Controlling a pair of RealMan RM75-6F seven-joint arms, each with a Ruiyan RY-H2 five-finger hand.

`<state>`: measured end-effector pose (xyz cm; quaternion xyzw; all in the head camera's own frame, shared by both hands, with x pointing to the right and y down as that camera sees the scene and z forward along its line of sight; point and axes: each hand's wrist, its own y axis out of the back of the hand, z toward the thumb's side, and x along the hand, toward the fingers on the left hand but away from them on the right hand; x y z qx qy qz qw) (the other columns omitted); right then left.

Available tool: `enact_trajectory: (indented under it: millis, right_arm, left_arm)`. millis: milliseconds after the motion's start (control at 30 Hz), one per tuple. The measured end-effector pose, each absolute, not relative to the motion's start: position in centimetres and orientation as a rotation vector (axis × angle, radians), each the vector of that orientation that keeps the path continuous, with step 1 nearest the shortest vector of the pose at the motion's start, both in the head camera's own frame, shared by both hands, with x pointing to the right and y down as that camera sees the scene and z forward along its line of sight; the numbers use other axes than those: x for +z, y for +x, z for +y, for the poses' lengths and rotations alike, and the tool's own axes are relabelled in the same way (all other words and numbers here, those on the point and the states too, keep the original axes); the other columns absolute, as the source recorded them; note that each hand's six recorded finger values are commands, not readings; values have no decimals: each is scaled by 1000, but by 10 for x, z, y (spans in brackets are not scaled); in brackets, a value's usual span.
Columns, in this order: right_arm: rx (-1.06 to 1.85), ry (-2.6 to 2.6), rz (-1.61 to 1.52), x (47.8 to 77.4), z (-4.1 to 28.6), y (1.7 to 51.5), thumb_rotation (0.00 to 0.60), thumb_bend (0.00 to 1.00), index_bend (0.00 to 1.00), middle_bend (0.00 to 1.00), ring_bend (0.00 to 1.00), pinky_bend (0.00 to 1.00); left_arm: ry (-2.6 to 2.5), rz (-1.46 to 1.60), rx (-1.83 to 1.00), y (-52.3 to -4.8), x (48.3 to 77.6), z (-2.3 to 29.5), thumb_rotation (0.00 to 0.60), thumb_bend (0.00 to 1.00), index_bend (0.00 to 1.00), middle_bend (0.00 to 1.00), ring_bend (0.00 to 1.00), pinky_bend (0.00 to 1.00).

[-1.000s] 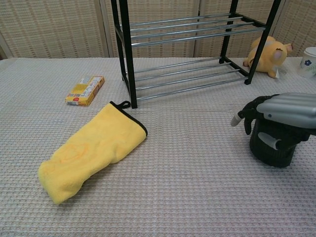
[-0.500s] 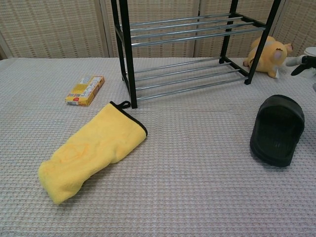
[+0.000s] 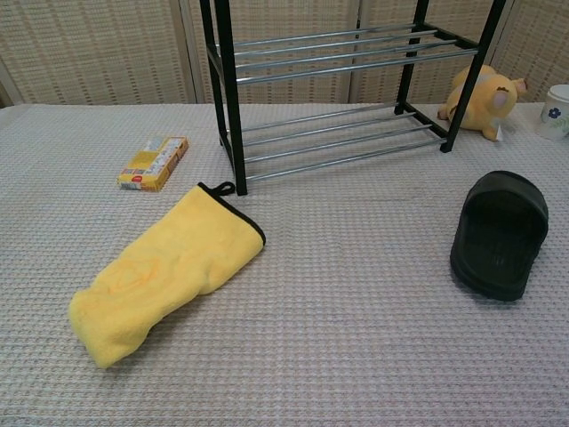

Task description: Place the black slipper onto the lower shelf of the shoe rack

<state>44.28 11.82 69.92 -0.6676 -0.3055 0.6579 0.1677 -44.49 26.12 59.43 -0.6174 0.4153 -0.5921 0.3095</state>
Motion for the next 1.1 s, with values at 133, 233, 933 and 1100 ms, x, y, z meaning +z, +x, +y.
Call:
enact_trajectory:
  millis: [133,233,933,1100]
  right_arm:
    - [1893,-1939,-848,720,117,435,600,769,0,105,59,150]
    - [1867,-1963,-809,730,112,419,600,769,0,105,59,150]
    - [1500,-2207,-689,736,96,282,600,698,0,105,59,150]
    - [1389,-2161,-628,714,100,274,600,330,0,105,59,150]
  left_arm:
    - [-1626,1094,-1569,-446,593,262,600,289,267,98,36,239]
    - [-1621,1091,-1573,-446,592,262,600,290,267,98,36,239]
    - [-1616,1090,-1590,-449,594,263,600,289,268,98,36,239]
    - [-1602,1098,-1607,-455,592,266,600,290,268,98,36,239]
